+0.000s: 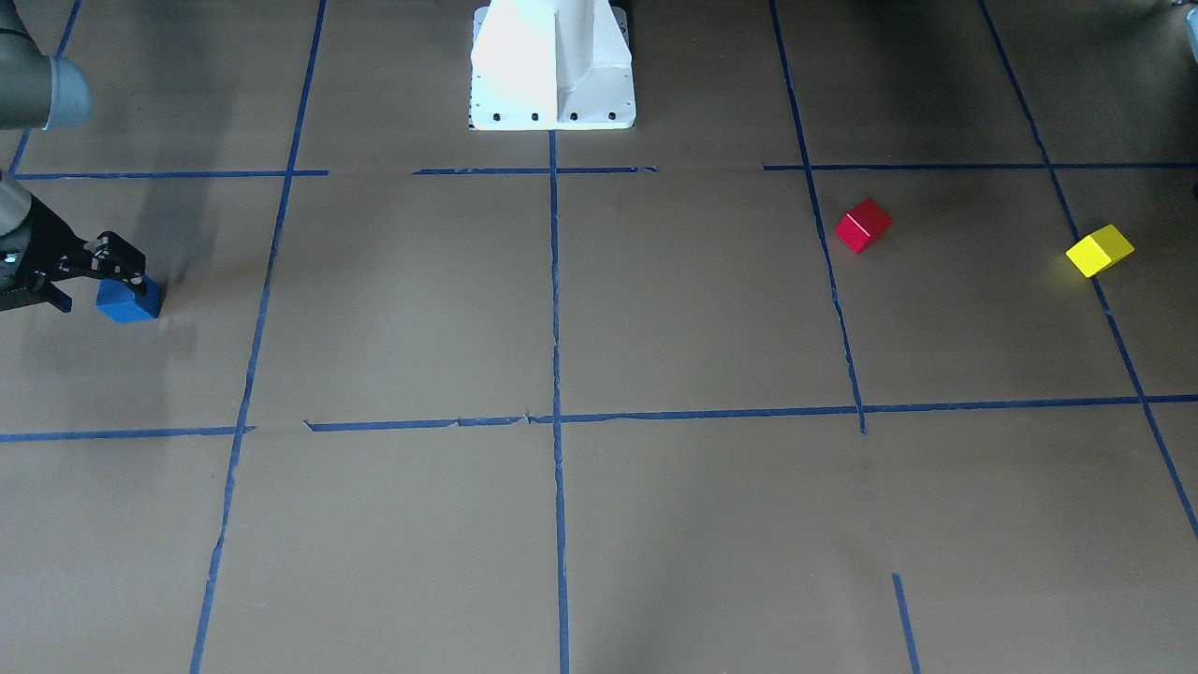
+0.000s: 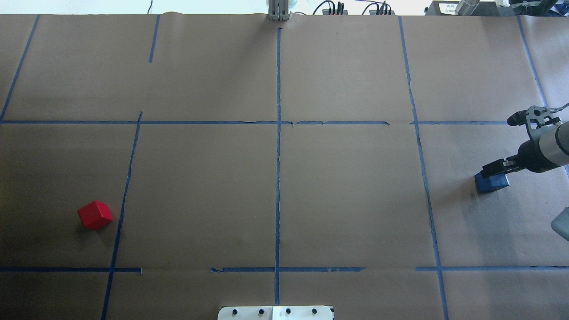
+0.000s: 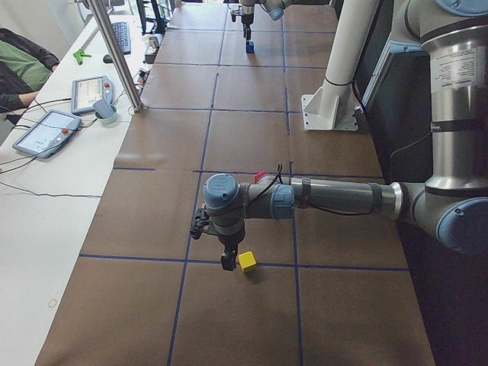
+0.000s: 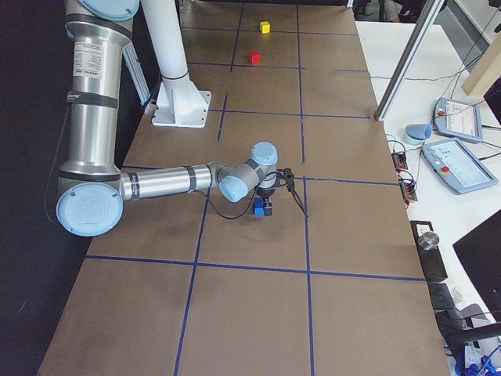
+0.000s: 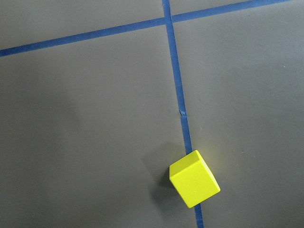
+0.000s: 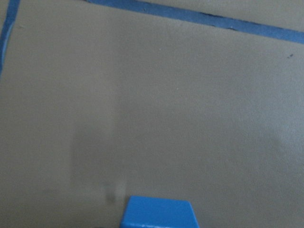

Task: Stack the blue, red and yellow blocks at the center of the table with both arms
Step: 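Lower the right gripper and grasp the blue cube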

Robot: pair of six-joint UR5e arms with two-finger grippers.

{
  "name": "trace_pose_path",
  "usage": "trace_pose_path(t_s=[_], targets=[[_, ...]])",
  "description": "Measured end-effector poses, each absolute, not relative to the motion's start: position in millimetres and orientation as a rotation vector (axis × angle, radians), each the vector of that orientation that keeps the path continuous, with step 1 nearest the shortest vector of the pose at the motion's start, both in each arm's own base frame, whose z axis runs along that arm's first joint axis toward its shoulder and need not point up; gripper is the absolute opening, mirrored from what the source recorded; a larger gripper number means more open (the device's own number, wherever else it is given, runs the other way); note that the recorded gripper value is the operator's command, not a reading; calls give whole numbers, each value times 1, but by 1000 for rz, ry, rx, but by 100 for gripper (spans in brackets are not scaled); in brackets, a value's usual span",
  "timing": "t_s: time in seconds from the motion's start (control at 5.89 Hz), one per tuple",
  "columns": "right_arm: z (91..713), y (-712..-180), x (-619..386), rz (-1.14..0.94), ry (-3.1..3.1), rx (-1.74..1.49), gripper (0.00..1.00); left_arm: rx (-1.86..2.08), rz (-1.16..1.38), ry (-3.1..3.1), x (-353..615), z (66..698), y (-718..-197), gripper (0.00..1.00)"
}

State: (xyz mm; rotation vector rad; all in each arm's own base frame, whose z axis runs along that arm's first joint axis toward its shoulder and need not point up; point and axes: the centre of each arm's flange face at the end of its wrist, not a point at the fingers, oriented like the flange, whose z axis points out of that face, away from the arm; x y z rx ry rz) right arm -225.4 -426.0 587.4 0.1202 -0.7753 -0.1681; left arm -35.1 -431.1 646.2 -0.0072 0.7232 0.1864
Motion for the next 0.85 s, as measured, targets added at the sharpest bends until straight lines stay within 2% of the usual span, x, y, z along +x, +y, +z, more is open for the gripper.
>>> trace_pose_path(t_s=[0.17,0.51,0.85], targets=[[597,-423,-234,-176,-756,108,28,-8,188,724,-34,646,-431,100],[601,-422,-238,-180,-749,103,9,-10,189,723,-34,647,-431,100],[576,-423,-240,-178,-777,132,5,-10,190,723,-33,647,-431,100]])
